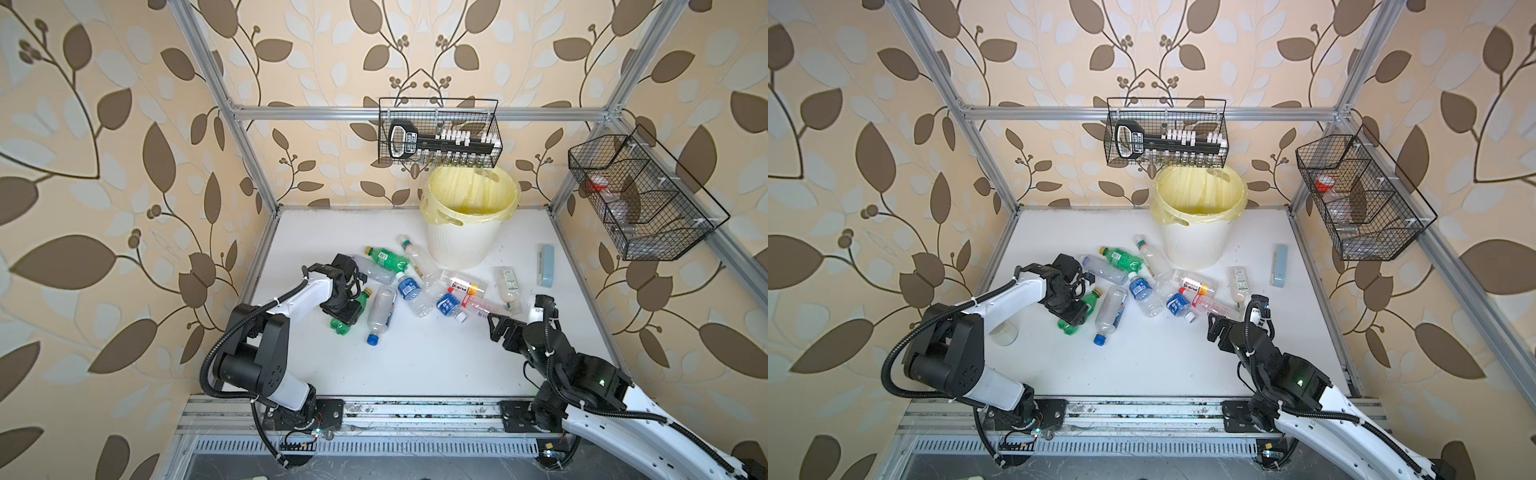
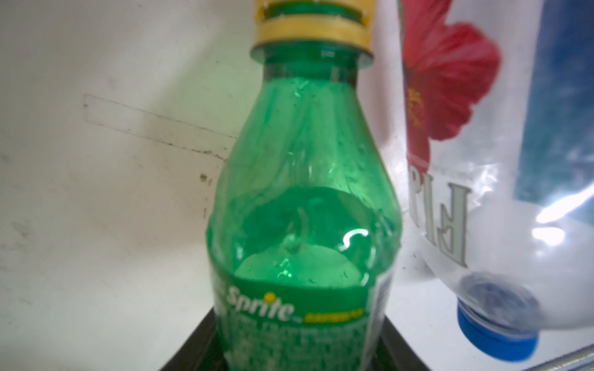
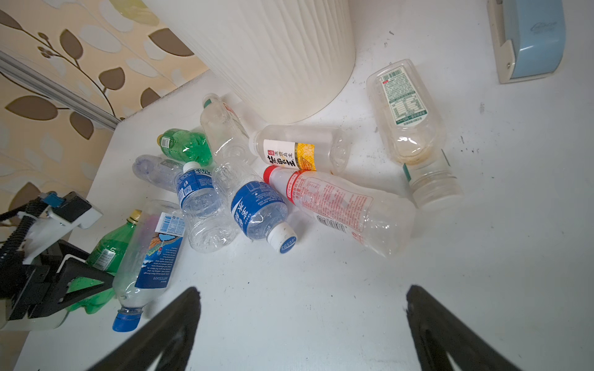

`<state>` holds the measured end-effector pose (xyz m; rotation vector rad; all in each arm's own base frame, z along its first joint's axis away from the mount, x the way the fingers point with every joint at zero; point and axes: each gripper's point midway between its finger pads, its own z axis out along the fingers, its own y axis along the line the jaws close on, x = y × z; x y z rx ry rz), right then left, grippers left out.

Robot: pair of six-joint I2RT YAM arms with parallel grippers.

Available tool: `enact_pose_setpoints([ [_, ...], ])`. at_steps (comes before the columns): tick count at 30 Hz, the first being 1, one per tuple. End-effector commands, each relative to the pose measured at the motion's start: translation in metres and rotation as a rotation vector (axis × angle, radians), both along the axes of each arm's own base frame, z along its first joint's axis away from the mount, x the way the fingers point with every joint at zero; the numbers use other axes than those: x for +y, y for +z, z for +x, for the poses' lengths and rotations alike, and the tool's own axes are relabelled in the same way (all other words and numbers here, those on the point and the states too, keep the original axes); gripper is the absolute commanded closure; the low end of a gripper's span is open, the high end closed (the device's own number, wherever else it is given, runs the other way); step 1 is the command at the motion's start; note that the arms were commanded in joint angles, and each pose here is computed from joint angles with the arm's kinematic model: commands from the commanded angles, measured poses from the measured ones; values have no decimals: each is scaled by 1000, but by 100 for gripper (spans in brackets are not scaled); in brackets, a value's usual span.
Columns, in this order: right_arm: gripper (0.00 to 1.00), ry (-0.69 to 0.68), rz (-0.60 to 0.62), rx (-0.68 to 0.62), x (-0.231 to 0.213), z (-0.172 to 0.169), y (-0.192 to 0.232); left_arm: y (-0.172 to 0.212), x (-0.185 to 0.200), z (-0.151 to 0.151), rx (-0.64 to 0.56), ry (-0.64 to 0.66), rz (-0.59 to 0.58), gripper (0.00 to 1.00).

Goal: Throw the plastic bottles in the bin
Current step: 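Lower left gripper onto the green Sprite bottle and close on it, then lift the Sprite bottle with left gripper and carry it over the bin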

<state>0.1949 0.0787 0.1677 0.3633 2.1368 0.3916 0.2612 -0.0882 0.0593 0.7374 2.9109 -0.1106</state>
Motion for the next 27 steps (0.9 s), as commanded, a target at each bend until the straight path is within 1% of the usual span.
enact_pose_setpoints([
  [1,0,-1,0,-20,-1,0,6,46,-2,5,-91,-24,-14,45],
  [4,0,1,2,-19,-1,0,6,69,-4,6,-123,-18,-30,45],
  [10,0,11,4,-20,-1,-2,7,98,-3,1,-155,-19,-44,45],
  [13,0,8,10,-19,-3,-4,6,107,-2,-1,-175,-18,-51,46],
  [20,0,3,77,-23,-1,-7,7,114,-3,-14,-142,-16,-69,47],
  [23,0,12,97,-25,2,-6,5,128,-7,-15,-164,-14,-98,47],
  [27,0,23,100,-4,7,-6,1,145,-15,-20,-157,-24,-154,48],
])
